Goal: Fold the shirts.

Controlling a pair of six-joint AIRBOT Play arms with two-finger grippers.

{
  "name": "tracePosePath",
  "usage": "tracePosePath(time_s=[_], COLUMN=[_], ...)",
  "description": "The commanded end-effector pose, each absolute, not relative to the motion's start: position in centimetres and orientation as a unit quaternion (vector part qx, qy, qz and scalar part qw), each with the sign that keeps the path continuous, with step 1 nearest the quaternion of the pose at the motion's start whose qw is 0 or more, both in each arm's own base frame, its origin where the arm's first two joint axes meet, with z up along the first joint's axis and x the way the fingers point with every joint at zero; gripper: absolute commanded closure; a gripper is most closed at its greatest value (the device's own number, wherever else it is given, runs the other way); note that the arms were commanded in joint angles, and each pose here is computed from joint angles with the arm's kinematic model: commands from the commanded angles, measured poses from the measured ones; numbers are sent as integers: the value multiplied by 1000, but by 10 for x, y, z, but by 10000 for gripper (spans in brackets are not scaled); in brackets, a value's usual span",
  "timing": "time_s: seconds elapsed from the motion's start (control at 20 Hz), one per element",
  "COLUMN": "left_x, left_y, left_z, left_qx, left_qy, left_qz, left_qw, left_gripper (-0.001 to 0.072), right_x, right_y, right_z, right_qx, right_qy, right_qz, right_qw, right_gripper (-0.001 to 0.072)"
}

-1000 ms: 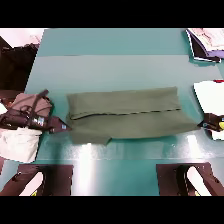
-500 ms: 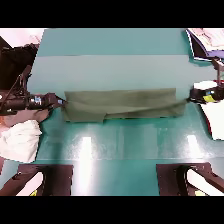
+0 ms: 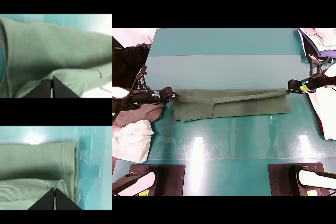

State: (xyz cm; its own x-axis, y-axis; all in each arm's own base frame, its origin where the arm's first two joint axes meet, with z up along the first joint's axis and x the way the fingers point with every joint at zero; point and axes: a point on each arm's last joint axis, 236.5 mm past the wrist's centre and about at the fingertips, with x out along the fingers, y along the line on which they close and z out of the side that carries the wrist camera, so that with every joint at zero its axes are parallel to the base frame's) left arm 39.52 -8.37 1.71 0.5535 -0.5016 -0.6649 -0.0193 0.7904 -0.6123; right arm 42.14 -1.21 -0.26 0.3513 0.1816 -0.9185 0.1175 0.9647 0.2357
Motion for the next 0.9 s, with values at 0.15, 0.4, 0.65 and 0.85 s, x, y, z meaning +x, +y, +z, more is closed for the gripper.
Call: tracePosePath(time_s=[0.15,0.4,0.65,0.85], left_x=[423,414,395,387], left_y=[-74,-97,-111,-117], left_z=[16,45,46,45], left_qx=[-324,-310,-290,-290], left_qy=[418,438,463,476], left_qz=[-117,-182,-224,-237], left_qw=[841,824,807,796], left_gripper=[186,350,681,681], right_x=[452,433,381,374], right_y=[3,-14,-48,-36], right_z=[-1,17,-25,-53], right_qx=[182,205,255,348], right_qy=[551,576,639,630], right_qz=[48,82,81,130], right_qw=[813,787,721,682], right_gripper=[351,339,177,179])
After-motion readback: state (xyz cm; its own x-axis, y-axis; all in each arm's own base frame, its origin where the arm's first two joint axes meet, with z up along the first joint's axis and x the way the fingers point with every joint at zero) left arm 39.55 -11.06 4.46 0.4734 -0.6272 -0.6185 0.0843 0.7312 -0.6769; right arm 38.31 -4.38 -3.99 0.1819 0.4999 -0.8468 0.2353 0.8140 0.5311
